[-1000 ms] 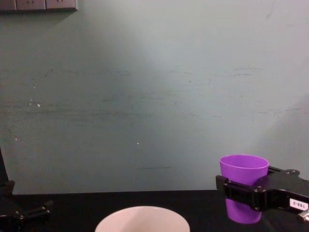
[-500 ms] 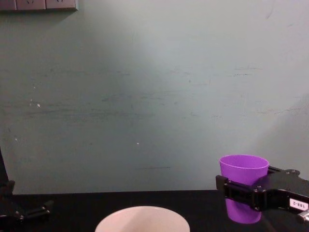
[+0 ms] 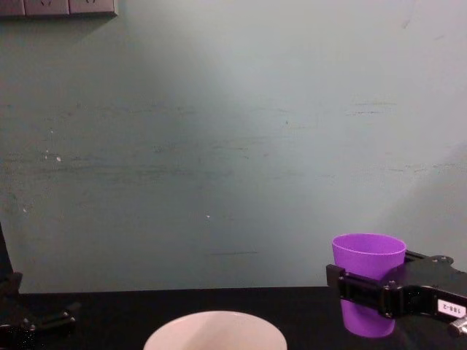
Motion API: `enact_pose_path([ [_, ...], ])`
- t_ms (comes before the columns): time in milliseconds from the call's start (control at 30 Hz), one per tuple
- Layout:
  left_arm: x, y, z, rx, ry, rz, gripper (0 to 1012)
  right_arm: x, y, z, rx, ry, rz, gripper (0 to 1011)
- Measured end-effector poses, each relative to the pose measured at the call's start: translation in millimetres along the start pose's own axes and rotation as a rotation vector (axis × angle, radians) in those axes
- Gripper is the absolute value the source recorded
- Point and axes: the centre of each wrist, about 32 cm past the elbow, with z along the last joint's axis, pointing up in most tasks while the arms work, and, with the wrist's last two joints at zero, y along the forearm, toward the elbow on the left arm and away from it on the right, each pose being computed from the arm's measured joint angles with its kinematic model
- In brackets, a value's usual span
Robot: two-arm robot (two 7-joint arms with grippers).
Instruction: Pick up the cup and pour the mung beans from the cup into the bowl.
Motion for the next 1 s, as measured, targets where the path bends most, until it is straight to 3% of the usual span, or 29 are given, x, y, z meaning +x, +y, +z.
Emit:
enact_pose_path([
  [367,0.0,0.0,0.0,0.000,0.000,0.000,1000,0.0,-0.1,0.0,0.004,-0.001,0.000,731],
  [500,0.0,0.0,0.0,0.000,0.000,0.000,1000,-1.3,-0.4,1.2,0.020,-0.035,0.003,731],
  [567,0.0,0.0,0.0,0.000,0.000,0.000,1000,-3.5,-0.3,3.6,0.024,-0.087,0.006,731],
  [733,0.0,0.0,0.0,0.000,0.000,0.000,1000,-13.2,3.0,12.6,0.004,-0.282,0.024,731],
  [833,0.0,0.0,0.0,0.000,0.000,0.000,1000,-17.2,5.6,16.5,-0.008,-0.366,0.028,731],
  [1000,0.0,0.0,0.0,0.000,0.000,0.000,1000,-19.5,10.8,21.5,-0.020,-0.457,0.023,731],
])
